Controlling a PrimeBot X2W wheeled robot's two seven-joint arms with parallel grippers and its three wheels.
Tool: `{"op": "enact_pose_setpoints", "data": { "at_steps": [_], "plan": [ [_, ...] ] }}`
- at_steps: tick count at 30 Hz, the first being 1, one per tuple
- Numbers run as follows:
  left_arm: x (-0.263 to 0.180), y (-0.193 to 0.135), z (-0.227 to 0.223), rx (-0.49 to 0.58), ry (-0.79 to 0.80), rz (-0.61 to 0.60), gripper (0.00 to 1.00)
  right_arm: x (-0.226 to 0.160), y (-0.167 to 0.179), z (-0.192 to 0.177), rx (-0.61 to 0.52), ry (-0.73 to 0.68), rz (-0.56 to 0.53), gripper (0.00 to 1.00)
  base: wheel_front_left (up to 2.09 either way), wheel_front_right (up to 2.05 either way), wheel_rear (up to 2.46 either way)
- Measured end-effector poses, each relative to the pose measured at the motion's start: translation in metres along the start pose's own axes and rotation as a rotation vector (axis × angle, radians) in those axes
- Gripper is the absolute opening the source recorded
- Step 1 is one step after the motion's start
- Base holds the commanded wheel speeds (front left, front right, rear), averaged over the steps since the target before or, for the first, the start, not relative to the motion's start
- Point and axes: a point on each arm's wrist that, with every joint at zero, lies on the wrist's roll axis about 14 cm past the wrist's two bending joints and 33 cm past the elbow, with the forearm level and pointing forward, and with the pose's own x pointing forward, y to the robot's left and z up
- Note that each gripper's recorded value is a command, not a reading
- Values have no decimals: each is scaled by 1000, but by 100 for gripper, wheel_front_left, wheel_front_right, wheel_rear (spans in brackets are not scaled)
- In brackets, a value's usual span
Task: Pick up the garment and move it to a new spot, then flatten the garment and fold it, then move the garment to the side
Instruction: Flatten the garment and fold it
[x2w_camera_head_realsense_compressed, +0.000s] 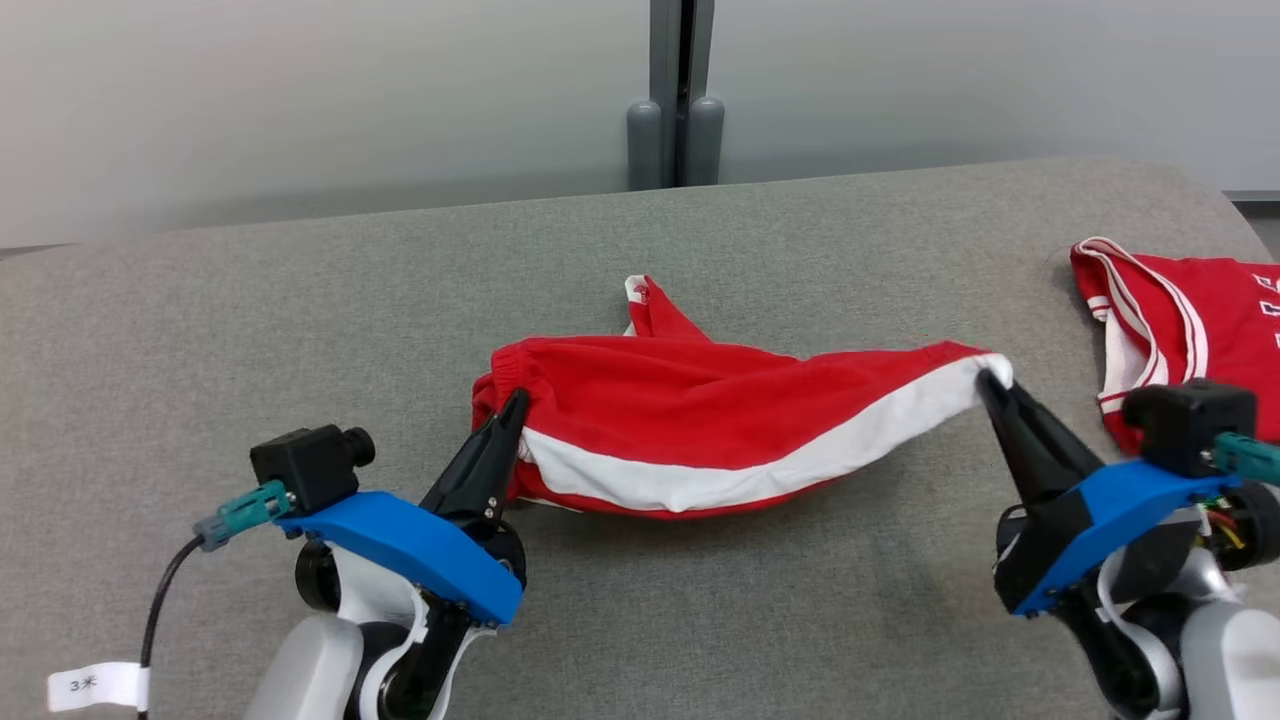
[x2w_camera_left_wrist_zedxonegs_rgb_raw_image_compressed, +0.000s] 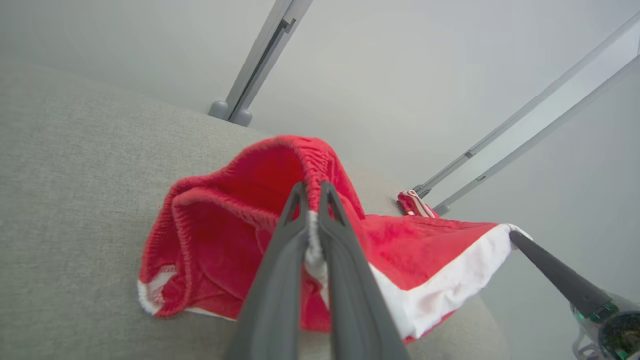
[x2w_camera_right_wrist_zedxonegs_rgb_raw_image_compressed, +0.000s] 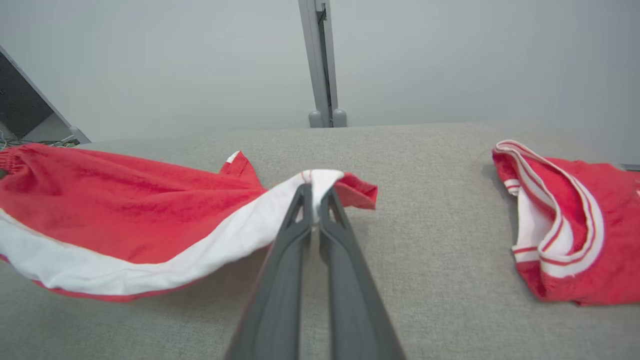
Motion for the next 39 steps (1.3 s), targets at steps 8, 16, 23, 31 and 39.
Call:
{"op": "enact_pose_setpoints", "data": {
  "at_steps": [8,16,23,31,39],
  "plan": [
    [10,-37,22,-201,71,-116,0,-9,-4,65,-79,-112,-13,0,0,0,0],
    [83,-6,74,-178,98,-70,0,80,-10,98,-155,-123,31,0,0,0,0],
    [136,25,147,-80,-69,7,0,147,-10,144,-182,-253,36,0,0,0,0],
    [149,-2,233,-9,-361,-60,0,153,4,247,-215,-643,43,0,0,0,0],
    [158,23,191,-23,-331,-51,0,181,-1,164,-245,-433,53,0,0,0,0]
  ]
}}
